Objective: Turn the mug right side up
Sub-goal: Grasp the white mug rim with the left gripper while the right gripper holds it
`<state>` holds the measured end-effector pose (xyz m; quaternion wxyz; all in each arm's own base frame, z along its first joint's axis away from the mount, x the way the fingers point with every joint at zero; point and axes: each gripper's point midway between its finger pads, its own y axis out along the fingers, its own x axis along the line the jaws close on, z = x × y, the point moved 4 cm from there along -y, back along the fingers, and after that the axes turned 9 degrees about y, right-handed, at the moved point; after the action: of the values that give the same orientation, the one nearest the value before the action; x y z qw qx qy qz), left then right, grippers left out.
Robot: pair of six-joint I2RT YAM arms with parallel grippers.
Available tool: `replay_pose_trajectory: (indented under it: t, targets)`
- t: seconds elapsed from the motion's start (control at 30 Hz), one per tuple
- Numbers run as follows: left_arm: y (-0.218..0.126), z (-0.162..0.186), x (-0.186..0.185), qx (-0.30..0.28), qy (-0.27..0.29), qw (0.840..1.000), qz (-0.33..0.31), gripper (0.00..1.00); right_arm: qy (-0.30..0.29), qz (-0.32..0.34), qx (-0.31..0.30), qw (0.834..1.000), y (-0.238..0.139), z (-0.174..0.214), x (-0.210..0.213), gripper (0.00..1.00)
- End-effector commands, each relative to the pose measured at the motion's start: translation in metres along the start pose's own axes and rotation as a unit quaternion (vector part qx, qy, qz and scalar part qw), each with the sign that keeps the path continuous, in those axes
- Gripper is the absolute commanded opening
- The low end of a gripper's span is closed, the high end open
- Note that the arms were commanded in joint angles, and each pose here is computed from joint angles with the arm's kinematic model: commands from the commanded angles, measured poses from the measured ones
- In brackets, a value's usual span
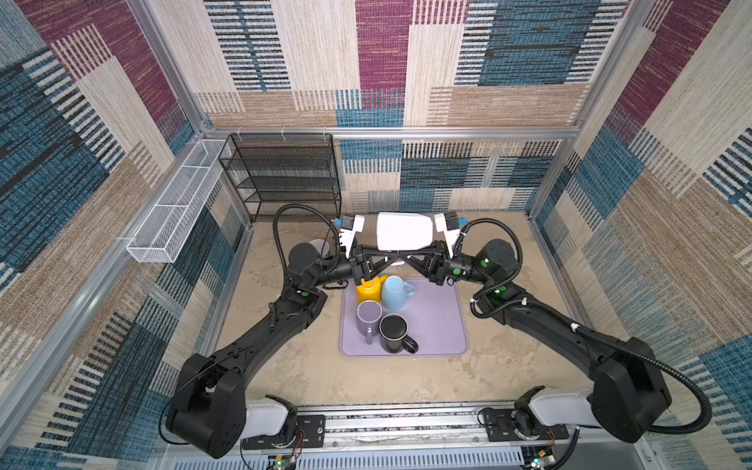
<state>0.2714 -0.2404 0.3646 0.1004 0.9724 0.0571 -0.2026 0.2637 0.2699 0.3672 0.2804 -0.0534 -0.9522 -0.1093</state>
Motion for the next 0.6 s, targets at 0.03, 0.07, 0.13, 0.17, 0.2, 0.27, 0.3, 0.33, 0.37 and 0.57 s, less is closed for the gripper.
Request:
replay_pose_trajectory:
  t: [0.03,0.07,0.13,0.17,0.2,0.27,0.3,0.33,0.37,0.57]
  targets:
    - [-0.0009,-0.0147,-0.0073,-0.031,0.026,0.999,0.0,0.18,-0.016,-0.047,0.034,0.998,0.003,0.0073,0.0156,0.0]
    - [-0.0011,-0.0149,-0.0075,-0.031,0.026,0.999,0.0,0.15,-0.015,-0.046,0.036,0.998,0.0031,0.0081,0.015,0.0]
    - [-0.0014,-0.0163,-0.009,-0.032,0.029,0.999,0.001,0.09,-0.015,-0.047,0.039,0.998,0.0032,0.0092,0.0154,0.0]
    - [-0.0012,-0.0153,-0.0091,-0.031,0.028,0.999,0.002,0.06,-0.016,-0.046,0.04,0.998,0.0032,0.0096,0.0151,0.0]
    - [-0.0017,-0.0162,-0.0099,-0.031,0.03,0.999,0.003,0.04,-0.016,-0.046,0.04,0.998,0.0032,0.0096,0.0155,0.0]
    - [-0.0017,-0.0158,-0.0099,-0.031,0.029,0.999,0.002,0.0,-0.017,-0.044,0.041,0.998,0.003,0.0099,0.0152,0.0]
    - [-0.0018,-0.0161,-0.0099,-0.031,0.029,0.999,0.002,0.0,-0.018,-0.044,0.042,0.998,0.0026,0.0099,0.0158,0.0]
    - [-0.0019,-0.0161,-0.0102,-0.031,0.029,0.999,0.002,0.0,-0.02,-0.044,0.042,0.998,0.0026,0.0097,0.016,0.0]
    - [-0.0019,-0.016,-0.0101,-0.031,0.029,0.999,0.002,0.0,-0.02,-0.043,0.043,0.998,0.0026,0.0097,0.0159,0.0]
    - [-0.0026,-0.0126,-0.0095,-0.026,0.029,0.999,-0.002,0.0,-0.018,-0.027,0.045,0.998,0.0035,0.0082,0.0123,0.0]
